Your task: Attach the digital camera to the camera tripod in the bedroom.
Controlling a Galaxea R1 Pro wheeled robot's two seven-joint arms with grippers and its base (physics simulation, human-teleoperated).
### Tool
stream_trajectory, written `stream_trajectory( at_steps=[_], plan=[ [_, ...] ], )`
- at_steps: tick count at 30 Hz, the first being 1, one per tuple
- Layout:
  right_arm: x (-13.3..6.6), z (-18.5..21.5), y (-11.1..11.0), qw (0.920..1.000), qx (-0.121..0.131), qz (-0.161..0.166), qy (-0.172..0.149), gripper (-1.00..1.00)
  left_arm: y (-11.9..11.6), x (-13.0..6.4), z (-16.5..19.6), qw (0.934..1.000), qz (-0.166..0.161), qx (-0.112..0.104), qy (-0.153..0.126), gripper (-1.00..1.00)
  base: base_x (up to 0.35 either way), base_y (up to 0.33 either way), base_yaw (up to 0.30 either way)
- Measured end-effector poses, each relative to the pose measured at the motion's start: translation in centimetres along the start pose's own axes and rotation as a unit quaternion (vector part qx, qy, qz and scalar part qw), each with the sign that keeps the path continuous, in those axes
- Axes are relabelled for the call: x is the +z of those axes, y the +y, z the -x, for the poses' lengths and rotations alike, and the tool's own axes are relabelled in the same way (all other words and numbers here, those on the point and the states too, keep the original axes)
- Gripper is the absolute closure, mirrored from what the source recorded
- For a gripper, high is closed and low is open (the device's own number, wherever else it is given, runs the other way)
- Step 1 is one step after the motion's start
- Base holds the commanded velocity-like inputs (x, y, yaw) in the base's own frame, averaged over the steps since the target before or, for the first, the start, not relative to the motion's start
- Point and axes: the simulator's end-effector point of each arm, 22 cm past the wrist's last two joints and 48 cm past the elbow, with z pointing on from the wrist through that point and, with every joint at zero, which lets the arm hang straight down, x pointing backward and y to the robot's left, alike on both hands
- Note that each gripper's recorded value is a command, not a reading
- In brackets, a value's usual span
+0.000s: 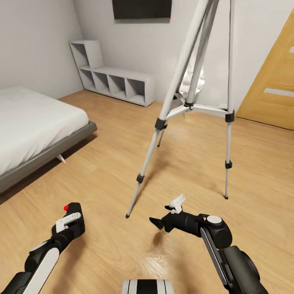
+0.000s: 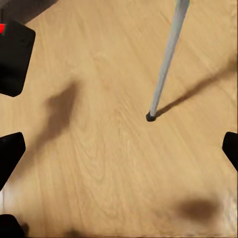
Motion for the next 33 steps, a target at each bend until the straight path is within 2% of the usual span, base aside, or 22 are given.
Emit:
stream_trajectory(
  at_steps=[1, 2, 5, 18, 27, 33],
  plan=[
    [-1.0, 0.3, -1.8, 0.9999, 0.006, -0.015, -0.001, -1.0, 0.1, -0.2, -0.6, 1.0, 0.001, -0.003, 0.003, 1.0, 0.0, 0.0, -0.264],
    [-2.0, 0.6, -2.9, 0.9998, 0.014, -0.015, -0.006, -1.0, 0.0, -0.3, -0.7, 1.0, 0.001, -0.008, 0.0, 1.0, 0.0, 0.0, -0.264],
    [-3.1, 1.4, -3.2, 0.9997, 0.018, -0.01, -0.016, -1.0, -0.4, -0.7, -0.4, 0.9998, -0.002, -0.015, -0.009, 1.0, 0.0, 0.0, -0.264],
    [-5.8, 4.3, -3.3, 0.9988, 0.009, -0.011, -0.047, -1.0, -1.6, -2.3, 1.2, 0.999, -0.012, -0.026, -0.033, 1.0, 0.0, 0.0, -0.264],
    [-7.1, 5.9, -2.7, 0.9979, -0.002, -0.015, -0.062, -1.0, -3.5, -3.7, 1.8, 0.9985, -0.024, -0.018, -0.045, 1.0, 0.0, 0.0, -0.265],
    [-7.1, 5.9, -2.8, 0.9979, -0.002, -0.015, -0.063, -1.0, -3.6, -3.7, 1.7, 0.9986, -0.024, -0.017, -0.044, 1.0, -0.002, 0.0, -0.265]
  ],
)
